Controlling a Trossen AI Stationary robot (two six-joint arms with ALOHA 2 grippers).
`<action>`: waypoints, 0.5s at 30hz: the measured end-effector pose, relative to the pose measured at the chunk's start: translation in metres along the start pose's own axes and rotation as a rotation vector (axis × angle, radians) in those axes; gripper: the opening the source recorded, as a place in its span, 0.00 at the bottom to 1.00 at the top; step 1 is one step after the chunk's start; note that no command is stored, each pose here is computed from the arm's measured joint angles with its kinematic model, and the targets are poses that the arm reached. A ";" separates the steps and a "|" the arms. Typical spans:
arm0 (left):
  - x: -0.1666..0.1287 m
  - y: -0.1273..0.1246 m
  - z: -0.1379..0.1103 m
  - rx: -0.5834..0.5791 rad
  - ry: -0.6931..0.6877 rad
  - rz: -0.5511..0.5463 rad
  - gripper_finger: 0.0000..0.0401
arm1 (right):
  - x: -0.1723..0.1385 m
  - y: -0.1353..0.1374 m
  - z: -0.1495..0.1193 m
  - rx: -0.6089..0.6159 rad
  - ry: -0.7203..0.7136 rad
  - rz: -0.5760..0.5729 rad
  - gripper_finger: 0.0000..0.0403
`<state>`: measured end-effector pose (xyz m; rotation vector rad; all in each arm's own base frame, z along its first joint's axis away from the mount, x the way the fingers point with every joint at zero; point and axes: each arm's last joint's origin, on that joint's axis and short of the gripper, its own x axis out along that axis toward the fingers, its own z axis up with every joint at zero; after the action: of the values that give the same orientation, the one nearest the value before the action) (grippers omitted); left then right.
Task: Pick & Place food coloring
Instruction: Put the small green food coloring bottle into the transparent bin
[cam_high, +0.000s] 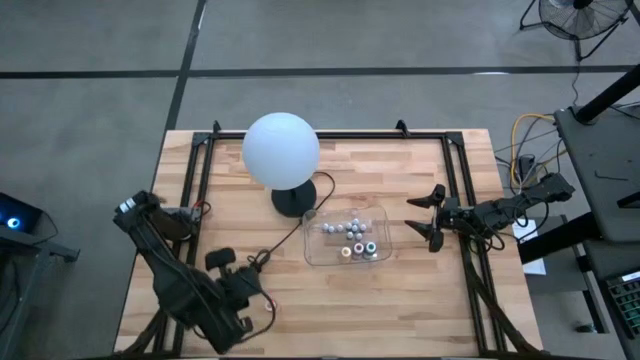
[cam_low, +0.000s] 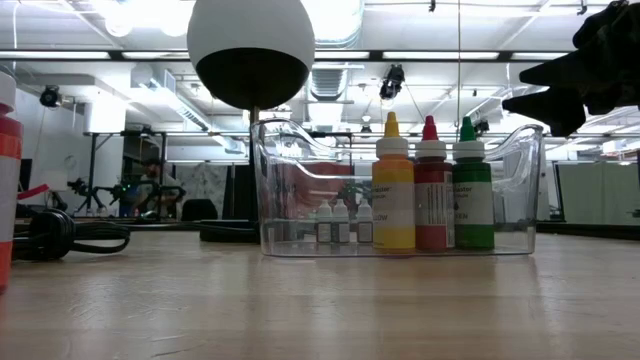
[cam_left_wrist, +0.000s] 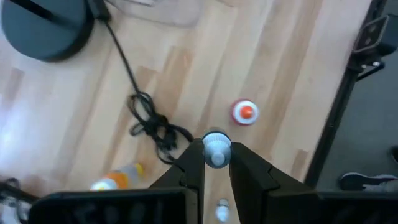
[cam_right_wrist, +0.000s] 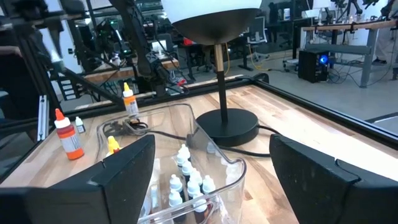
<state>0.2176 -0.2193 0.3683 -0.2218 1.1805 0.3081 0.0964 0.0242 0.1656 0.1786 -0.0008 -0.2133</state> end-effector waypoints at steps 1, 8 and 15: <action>-0.002 0.005 0.001 0.006 -0.006 0.001 0.08 | 0.000 0.000 0.000 0.000 0.000 0.000 0.75; -0.005 0.041 -0.006 0.035 -0.019 0.027 0.08 | 0.000 0.000 0.000 0.000 0.000 0.000 0.74; -0.002 0.083 -0.021 0.037 -0.029 0.056 0.08 | 0.000 0.000 0.000 0.000 0.000 -0.001 0.76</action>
<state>0.1694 -0.1488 0.3620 -0.1516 1.1638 0.3377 0.0964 0.0241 0.1655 0.1784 -0.0006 -0.2144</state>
